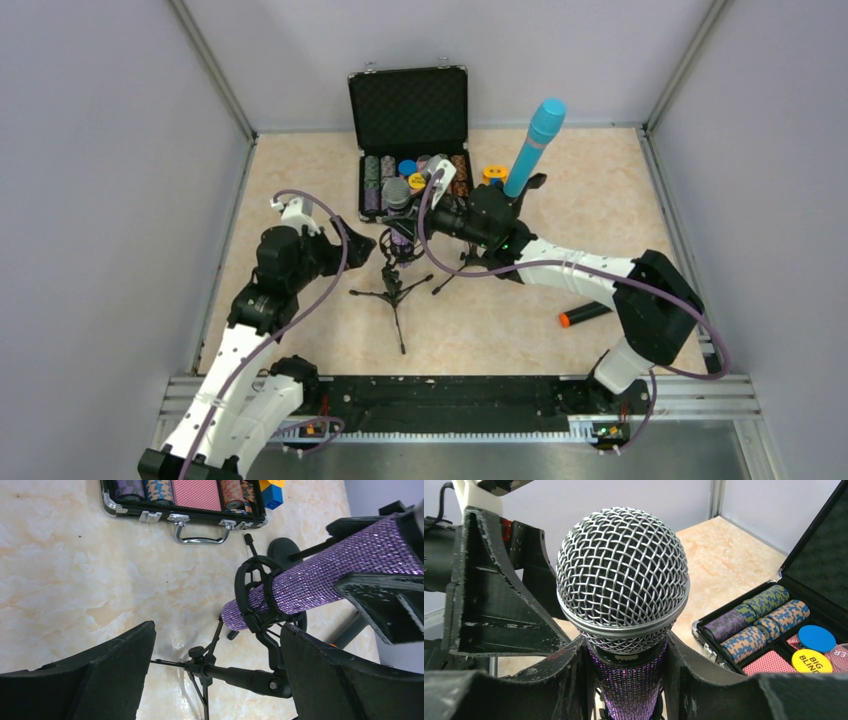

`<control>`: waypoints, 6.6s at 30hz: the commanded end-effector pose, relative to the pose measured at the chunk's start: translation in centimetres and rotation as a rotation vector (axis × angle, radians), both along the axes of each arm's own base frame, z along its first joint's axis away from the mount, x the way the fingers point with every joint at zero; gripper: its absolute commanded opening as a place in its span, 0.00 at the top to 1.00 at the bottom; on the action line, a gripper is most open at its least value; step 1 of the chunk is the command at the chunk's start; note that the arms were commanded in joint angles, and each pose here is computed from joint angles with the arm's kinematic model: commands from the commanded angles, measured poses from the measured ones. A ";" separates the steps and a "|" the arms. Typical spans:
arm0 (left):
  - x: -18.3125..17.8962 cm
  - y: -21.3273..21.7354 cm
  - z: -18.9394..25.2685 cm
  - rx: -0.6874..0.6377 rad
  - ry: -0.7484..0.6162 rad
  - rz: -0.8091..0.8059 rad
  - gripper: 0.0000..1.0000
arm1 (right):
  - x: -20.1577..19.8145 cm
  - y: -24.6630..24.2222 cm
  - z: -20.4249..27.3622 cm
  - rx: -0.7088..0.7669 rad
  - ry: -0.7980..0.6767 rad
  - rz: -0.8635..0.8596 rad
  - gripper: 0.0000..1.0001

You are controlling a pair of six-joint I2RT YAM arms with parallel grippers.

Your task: Attach the microphones to the stand

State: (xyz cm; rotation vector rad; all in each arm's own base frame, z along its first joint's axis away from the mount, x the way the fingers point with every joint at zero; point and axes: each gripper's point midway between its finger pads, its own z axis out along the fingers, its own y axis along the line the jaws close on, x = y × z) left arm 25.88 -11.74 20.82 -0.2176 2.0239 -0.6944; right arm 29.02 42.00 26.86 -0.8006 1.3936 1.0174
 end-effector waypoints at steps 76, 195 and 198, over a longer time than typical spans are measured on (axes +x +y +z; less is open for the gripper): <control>-1.6 -6.9 1.7 0.450 -0.162 -0.152 1.00 | -6.8 -8.5 4.6 0.137 0.153 -0.080 0.01; 11.9 13.5 15.1 0.438 -0.190 0.551 0.01 | -8.3 -9.0 -0.7 0.040 0.322 -0.065 0.01; 11.5 13.2 15.5 0.429 -0.206 0.538 0.01 | -8.3 -8.9 -0.7 0.038 0.323 -0.063 0.01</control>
